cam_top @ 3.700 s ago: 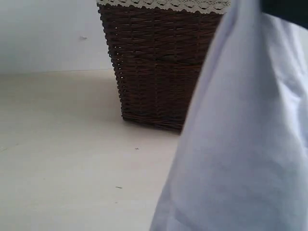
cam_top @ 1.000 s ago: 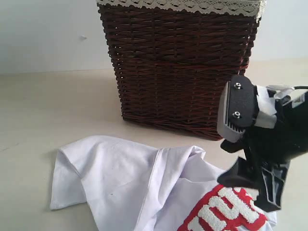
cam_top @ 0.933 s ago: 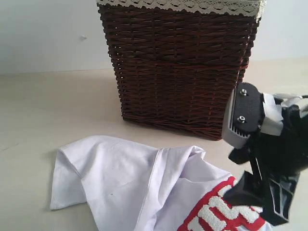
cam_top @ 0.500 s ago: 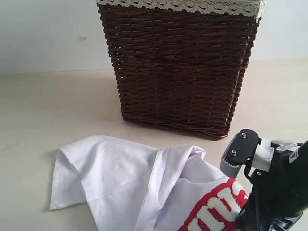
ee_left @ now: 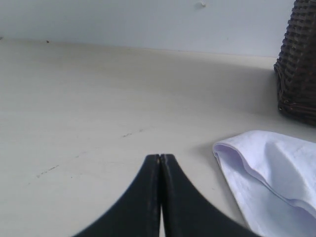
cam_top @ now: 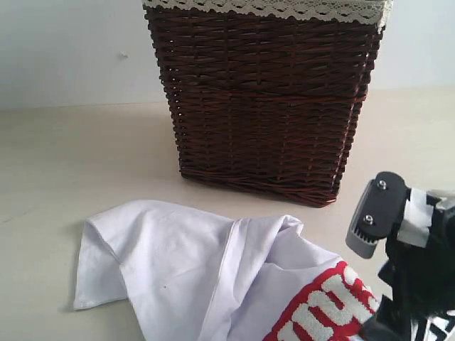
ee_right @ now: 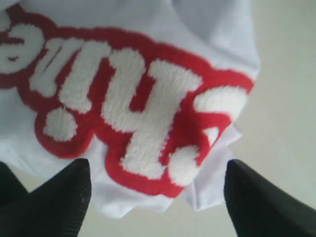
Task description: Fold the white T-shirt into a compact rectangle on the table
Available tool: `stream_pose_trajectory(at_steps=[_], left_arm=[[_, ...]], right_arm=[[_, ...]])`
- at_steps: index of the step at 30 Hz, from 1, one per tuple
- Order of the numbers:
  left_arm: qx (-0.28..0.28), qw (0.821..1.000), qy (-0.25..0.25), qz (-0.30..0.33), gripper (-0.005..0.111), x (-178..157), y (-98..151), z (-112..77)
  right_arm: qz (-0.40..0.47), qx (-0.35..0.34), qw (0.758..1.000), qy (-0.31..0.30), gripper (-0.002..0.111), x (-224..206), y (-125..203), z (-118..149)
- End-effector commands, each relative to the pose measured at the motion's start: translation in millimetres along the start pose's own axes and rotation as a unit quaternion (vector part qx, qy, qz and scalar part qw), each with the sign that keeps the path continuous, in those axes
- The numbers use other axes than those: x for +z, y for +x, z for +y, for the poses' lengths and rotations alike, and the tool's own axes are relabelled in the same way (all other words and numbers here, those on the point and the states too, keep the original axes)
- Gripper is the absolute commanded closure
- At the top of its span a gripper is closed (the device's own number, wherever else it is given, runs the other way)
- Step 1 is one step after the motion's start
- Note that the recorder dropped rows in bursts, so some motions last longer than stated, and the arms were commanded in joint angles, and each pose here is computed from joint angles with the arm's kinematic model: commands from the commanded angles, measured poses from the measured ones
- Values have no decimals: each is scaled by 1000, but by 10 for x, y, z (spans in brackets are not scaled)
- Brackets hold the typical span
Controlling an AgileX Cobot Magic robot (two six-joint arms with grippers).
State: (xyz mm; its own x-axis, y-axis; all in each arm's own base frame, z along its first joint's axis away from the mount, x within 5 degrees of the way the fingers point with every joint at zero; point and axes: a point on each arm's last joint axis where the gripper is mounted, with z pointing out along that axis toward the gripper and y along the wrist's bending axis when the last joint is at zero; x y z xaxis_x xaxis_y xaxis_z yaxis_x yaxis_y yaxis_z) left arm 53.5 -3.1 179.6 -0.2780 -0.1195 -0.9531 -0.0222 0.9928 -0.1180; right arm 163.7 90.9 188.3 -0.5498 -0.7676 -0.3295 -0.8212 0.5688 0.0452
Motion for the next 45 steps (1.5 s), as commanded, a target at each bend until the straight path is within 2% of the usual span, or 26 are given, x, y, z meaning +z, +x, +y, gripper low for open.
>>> stream_pose_trajectory(at_steps=[1, 5, 7, 11, 12, 16, 19, 24, 26, 29, 31, 33, 38, 42, 45], left_arm=[[-1, 1000, 4, -6, 107, -7, -12, -5], [-1, 1000, 4, -6, 107, -7, -12, -5], [-1, 1000, 4, -6, 107, -7, -12, -5], [-1, 1000, 4, -6, 107, -7, -12, -5], [-1, 1000, 4, -6, 107, -7, -12, -5], [-1, 1000, 4, -6, 107, -7, -12, -5], [-1, 1000, 4, -6, 107, -7, -12, -5], [-1, 1000, 4, -6, 107, -7, -12, -5], [-1, 1000, 4, -6, 107, -7, -12, -5], [-1, 1000, 4, -6, 107, -7, -12, -5], [-1, 1000, 4, -6, 107, -7, -12, -5], [-1, 1000, 4, -6, 107, -7, -12, -5], [-1, 1000, 4, -6, 107, -7, -12, -5], [-1, 1000, 4, -6, 107, -7, -12, -5], [-1, 1000, 4, -6, 107, -7, -12, -5]], right_arm=[[32, 58, 997, -29, 37, 167, 148, 57], [28, 106, 993, -49, 47, 299, 116, 51], [17, 111, 993, -48, 61, 333, 89, 34], [-11, 66, 997, -37, 106, 260, -30, -13], [-25, 66, 997, -32, 108, 216, -80, -28], [-99, 80, 992, -22, 108, -5, -333, -76], [-157, 64, 985, -24, 108, -153, -529, -102], [-180, 50, 982, 4, 106, -94, -657, -200], [-171, 39, 984, 27, 98, 1, -665, -275], [-158, 24, 985, 72, 77, 203, -684, -425], [-161, 43, 980, 110, 62, 335, -702, -545], [-158, 57, 976, 138, 53, 438, -701, -634], [-164, 38, 974, 154, 50, 382, -712, -642], [-214, 25, 963, 161, 50, 28, -753, -546], [-244, -8, 960, 138, 50, -287, -730, -368]])
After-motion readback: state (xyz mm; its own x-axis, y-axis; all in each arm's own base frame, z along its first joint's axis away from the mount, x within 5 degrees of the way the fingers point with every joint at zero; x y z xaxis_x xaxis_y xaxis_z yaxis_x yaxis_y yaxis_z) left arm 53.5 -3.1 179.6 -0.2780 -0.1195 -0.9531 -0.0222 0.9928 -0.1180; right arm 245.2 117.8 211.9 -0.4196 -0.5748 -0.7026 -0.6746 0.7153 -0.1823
